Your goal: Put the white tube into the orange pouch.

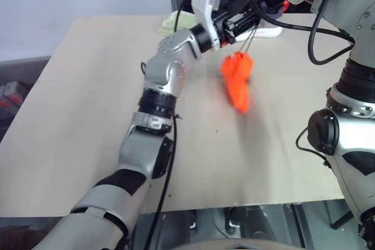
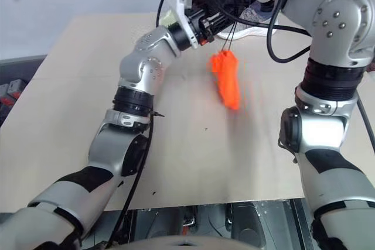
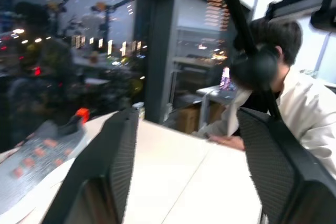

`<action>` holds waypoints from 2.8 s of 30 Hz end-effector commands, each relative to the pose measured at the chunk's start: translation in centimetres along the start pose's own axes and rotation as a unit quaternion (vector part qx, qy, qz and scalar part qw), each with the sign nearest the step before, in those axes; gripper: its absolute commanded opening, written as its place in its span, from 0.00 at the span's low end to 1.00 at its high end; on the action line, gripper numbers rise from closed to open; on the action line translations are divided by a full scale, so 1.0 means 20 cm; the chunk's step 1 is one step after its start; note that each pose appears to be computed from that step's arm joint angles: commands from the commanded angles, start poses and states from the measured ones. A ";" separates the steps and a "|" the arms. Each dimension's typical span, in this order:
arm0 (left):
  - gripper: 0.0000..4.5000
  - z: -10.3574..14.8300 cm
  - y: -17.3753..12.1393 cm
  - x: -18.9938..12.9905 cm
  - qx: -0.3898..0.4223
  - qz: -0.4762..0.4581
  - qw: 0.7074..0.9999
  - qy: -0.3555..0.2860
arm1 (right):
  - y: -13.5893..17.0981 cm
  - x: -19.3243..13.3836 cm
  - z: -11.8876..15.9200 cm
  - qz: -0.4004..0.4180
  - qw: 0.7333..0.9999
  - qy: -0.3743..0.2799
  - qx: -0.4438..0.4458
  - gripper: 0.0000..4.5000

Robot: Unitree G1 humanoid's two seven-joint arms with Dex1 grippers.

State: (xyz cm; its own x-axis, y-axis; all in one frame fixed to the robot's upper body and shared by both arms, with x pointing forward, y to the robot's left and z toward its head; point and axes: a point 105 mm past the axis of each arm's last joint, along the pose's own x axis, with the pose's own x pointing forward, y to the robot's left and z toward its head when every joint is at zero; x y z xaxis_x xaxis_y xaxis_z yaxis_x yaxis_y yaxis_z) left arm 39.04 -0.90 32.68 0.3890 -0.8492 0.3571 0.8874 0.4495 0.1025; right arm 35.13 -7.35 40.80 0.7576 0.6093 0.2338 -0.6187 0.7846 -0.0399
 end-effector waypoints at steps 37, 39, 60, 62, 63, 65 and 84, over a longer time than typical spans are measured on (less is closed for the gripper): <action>0.69 0.25 0.19 -0.24 -0.010 -0.021 1.000 0.003 | 0.03 -0.09 0.08 -0.003 0.999 -0.043 0.006 0.00; 0.69 0.26 0.15 -0.24 -0.014 -0.041 0.999 -0.003 | 0.03 -0.08 0.08 -0.003 0.999 -0.043 0.007 0.00; 0.16 0.21 0.07 -0.14 -0.002 -0.082 0.997 0.007 | 0.07 -0.08 0.06 0.014 0.999 -0.039 0.009 0.00; 0.05 0.22 0.07 -0.14 -0.001 -0.082 0.997 0.004 | 0.07 -0.08 0.06 0.015 0.999 -0.038 0.008 0.00; 0.05 0.22 0.07 -0.14 -0.001 -0.082 0.997 0.004 | 0.07 -0.09 0.06 0.015 0.999 -0.038 0.008 0.00; 0.05 0.21 0.07 -0.14 -0.001 -0.082 0.997 0.003 | 0.07 -0.09 0.06 0.014 0.999 -0.037 0.008 0.00; 0.05 -0.49 0.21 -0.58 -0.012 0.073 0.978 0.195 | -0.11 -0.16 0.37 -0.052 0.983 -0.175 0.028 0.00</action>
State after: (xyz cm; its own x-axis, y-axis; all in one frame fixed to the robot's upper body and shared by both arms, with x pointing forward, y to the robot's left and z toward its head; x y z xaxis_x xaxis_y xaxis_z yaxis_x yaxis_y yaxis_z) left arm 40.34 7.61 23.34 0.5232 -0.8464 0.1000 0.8433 0.5311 0.0830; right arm 35.97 -8.81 40.71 0.7875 0.5448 0.2881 -0.5901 0.8014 0.0978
